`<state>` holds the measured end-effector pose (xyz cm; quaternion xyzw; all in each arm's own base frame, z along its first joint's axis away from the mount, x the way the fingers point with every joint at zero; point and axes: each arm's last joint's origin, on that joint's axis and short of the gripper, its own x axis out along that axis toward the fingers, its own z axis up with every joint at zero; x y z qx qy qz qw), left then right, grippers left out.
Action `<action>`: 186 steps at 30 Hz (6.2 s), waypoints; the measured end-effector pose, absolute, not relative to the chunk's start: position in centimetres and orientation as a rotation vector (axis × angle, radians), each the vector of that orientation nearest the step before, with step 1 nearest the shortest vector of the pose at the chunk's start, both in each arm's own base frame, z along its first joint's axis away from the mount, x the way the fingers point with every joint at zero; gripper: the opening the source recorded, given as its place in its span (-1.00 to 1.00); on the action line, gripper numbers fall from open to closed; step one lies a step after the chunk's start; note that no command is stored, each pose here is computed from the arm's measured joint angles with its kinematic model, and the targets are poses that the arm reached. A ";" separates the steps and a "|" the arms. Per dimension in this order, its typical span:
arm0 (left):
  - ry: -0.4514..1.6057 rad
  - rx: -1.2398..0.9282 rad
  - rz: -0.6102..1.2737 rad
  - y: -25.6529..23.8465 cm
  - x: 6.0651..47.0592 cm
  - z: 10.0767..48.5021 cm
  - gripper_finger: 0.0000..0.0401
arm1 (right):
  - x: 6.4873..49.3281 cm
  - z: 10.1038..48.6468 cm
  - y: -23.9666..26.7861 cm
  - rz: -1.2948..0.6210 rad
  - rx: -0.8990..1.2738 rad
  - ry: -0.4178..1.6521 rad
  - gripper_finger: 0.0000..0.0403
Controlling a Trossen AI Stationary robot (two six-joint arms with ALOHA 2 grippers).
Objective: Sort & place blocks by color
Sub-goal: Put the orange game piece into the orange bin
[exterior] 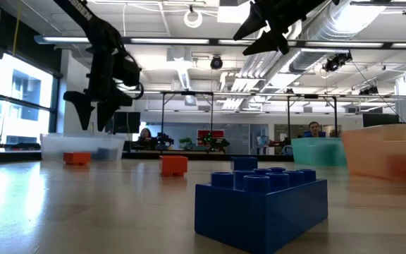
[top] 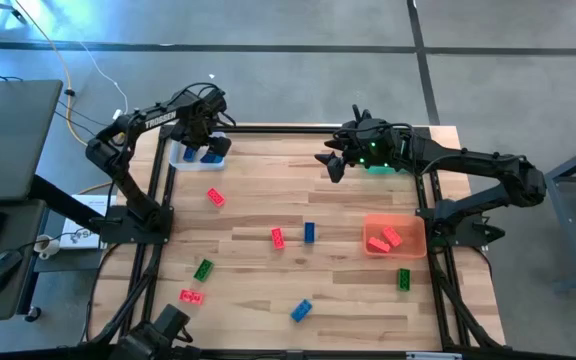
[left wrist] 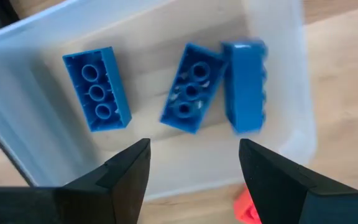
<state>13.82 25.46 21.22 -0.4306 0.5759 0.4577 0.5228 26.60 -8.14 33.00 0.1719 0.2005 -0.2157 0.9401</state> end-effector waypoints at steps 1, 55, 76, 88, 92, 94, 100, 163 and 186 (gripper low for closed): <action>1.368 -1.020 1.094 25.2 13.9 21.6 0.15 | 26.6 33.0 -8.1 -0.440 0.352 0.408 0.27; 0.930 -0.710 0.847 10.9 14.3 34.1 0.16 | 39.8 33.0 0.6 -0.394 0.607 0.709 0.27; 0.927 -0.718 0.848 10.9 14.3 34.0 0.16 | 43.6 24.4 3.9 -0.486 0.790 0.928 0.27; 0.927 -0.718 0.848 10.9 14.3 34.0 0.16 | 44.8 20.7 4.4 -0.559 0.867 0.976 0.27; 0.927 -0.718 0.848 10.9 14.3 34.0 0.16 | 45.3 19.6 4.5 -0.544 0.880 0.991 0.27; 0.927 -0.718 0.848 10.9 14.3 34.0 0.16 | 45.5 19.1 4.5 -0.536 0.885 0.997 0.27; 0.927 -0.719 0.848 10.9 14.3 34.0 0.16 | 45.8 17.2 4.8 -0.546 0.900 1.049 0.27; 0.927 -0.719 0.848 10.9 14.3 34.0 0.16 | 42.2 21.0 6.2 -0.726 0.150 1.498 -0.47; 0.946 -0.673 0.821 10.9 14.3 34.0 0.16 | 40.3 21.7 8.0 -0.812 0.026 1.489 -0.47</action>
